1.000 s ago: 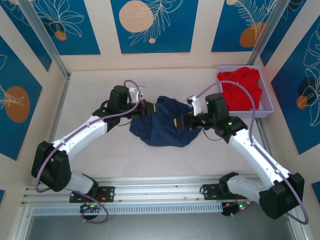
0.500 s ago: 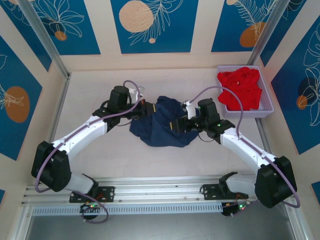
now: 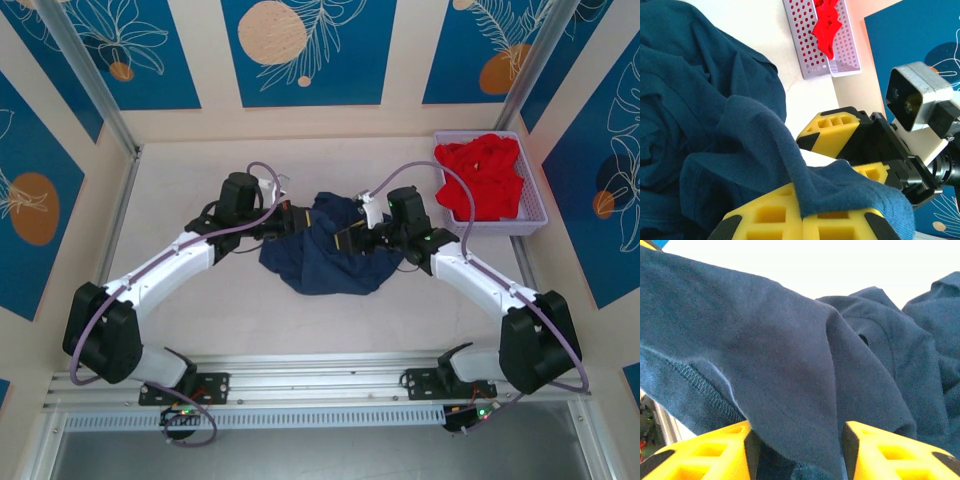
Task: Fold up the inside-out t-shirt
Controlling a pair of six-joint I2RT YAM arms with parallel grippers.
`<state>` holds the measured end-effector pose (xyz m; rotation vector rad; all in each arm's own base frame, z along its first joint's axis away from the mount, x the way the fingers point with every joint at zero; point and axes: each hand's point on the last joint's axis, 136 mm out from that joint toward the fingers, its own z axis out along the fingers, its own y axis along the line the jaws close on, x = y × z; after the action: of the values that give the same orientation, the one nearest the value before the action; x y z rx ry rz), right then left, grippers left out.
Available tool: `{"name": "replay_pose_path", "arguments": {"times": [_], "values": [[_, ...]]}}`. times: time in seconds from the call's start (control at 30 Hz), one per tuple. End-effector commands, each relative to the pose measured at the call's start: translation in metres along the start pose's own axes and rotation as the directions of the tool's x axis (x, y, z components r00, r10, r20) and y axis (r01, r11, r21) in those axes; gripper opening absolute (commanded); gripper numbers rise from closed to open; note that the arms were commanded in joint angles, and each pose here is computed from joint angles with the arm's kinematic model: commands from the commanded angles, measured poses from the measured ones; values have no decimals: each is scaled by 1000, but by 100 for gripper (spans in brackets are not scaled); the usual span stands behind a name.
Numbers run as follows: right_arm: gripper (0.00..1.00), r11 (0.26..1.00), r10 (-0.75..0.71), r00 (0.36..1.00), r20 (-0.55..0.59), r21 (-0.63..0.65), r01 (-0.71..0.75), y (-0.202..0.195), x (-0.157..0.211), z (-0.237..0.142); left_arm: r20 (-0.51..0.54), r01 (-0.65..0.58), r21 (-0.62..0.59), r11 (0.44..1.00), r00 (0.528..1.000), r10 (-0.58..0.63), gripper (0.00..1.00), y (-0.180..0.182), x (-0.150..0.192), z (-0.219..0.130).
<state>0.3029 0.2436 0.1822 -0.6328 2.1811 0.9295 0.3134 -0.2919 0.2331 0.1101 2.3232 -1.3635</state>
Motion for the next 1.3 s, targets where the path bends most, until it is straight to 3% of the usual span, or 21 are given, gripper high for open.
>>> {"name": "replay_pose_path", "arguments": {"times": [0.0,0.2,0.4,0.63,0.8,0.97,1.1,1.27], "values": [[30,998,-63,997,54,-12,64,8,-21,-1,-7,-14,-2,1000,1000,14,0,1,2,-4],[0,997,-74,992,107,-13,76,14,-41,-9,-14,-27,-17,1000,1000,26,0,8,8,-5],[0,993,-100,984,149,-39,107,26,-59,-17,-30,-128,-63,990,992,126,3,20,20,-12],[0,983,-146,977,155,-92,161,36,-65,-17,-51,-292,-168,941,956,288,36,31,29,-34],[0,970,-167,973,157,-152,191,46,-67,-21,-23,-432,-206,878,899,437,51,20,19,-52],[0,964,-160,976,147,-191,187,53,-69,-25,8,-578,-153,801,810,586,57,-6,5,-49],[0,966,-132,981,143,-205,160,51,-68,-29,-41,-675,-69,734,737,674,62,-20,10,-21],[0,969,-115,984,134,-202,141,49,-63,-29,-51,-704,40,709,707,705,66,-37,13,2]]}}
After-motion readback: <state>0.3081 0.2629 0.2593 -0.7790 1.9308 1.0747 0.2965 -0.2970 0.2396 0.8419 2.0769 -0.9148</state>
